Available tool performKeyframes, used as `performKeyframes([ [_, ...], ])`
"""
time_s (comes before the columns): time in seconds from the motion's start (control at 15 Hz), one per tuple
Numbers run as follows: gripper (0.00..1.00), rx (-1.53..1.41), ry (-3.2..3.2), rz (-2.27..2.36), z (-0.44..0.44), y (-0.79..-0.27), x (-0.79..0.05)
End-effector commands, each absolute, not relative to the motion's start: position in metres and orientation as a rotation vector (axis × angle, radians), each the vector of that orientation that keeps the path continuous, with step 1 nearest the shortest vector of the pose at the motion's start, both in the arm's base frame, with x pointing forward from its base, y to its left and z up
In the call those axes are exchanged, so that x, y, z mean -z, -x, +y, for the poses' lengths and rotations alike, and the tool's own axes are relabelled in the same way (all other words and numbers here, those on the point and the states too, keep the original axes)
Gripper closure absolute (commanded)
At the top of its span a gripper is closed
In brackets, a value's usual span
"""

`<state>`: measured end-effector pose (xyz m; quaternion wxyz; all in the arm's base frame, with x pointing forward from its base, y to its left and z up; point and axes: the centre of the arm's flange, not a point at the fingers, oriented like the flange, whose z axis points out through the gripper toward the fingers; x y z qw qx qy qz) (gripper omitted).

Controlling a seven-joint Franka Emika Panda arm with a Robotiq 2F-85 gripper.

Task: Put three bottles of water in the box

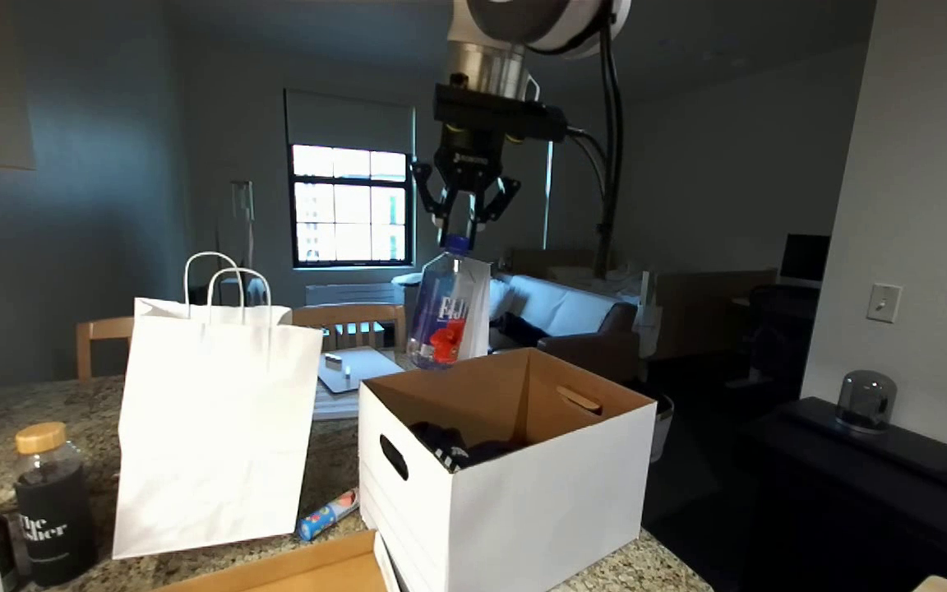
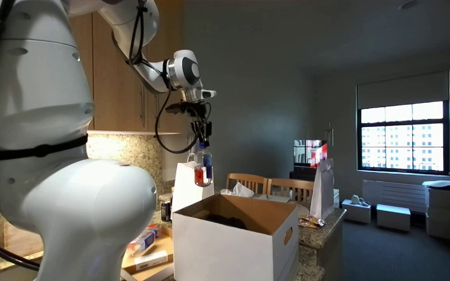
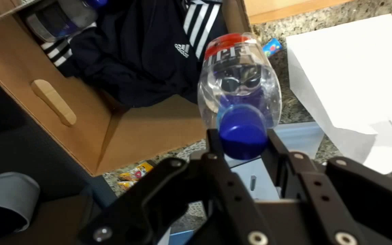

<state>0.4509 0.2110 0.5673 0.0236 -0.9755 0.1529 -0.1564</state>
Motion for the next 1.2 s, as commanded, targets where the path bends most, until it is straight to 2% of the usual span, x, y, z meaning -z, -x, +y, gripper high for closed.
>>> performKeyframes([
  [0.0, 0.89, 0.443, 3.05, 0.521, 0.18, -0.429, -0.53],
  [0.47, 0.89, 0.319, 3.112, 0.586, 0.158, -0.428, -0.468],
  [1.13, 0.89, 0.227, 3.189, 0.493, 0.205, -0.43, -0.426],
])
